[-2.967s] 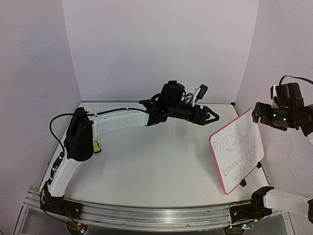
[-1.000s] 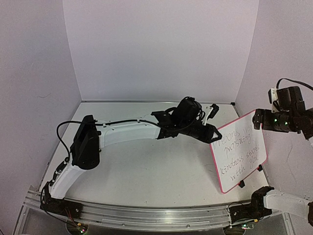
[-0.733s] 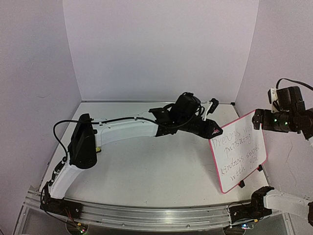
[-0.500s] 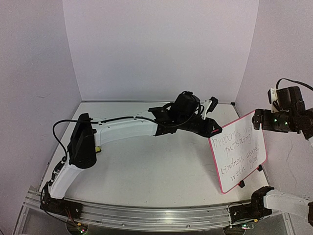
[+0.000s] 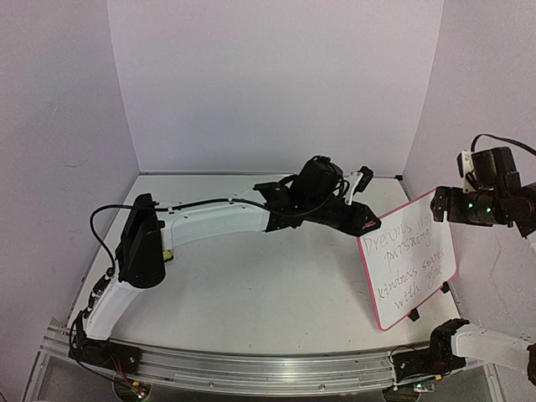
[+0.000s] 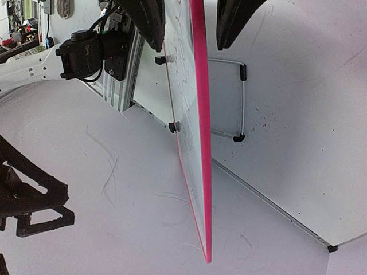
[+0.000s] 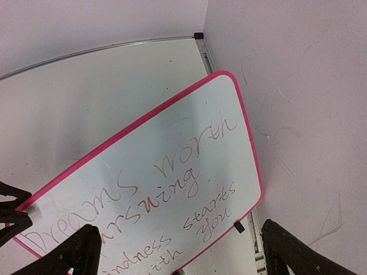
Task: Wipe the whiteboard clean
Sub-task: Move the whiteboard to the corner of the board.
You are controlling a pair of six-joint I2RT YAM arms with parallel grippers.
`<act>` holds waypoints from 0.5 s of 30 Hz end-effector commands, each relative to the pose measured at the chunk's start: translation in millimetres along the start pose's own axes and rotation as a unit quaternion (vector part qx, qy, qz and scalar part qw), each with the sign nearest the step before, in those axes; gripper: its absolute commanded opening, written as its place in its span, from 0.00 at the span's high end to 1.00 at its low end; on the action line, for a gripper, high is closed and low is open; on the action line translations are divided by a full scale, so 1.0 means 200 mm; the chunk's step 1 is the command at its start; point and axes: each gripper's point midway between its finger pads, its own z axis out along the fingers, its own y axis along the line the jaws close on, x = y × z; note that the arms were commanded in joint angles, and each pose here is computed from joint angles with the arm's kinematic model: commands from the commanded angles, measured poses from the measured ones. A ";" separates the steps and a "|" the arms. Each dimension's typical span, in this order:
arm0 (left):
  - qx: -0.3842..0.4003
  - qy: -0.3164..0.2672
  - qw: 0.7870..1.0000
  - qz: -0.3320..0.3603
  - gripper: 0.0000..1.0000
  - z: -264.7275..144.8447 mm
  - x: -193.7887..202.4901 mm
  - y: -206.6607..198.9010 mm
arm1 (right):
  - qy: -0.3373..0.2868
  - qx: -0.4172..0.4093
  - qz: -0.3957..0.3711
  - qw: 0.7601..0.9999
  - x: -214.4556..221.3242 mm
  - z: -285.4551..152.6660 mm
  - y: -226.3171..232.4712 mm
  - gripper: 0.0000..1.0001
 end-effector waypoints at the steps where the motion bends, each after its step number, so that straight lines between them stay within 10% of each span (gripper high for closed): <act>1: 0.001 -0.017 1.000 0.005 0.67 -0.03 -0.08 -0.03 | -0.007 0.000 -0.002 1.000 -0.02 0.00 0.00 0.02; 15: -0.007 -0.013 1.000 0.000 0.85 0.00 -0.05 0.01 | -0.007 0.002 -0.002 1.000 -0.01 0.00 0.00 0.02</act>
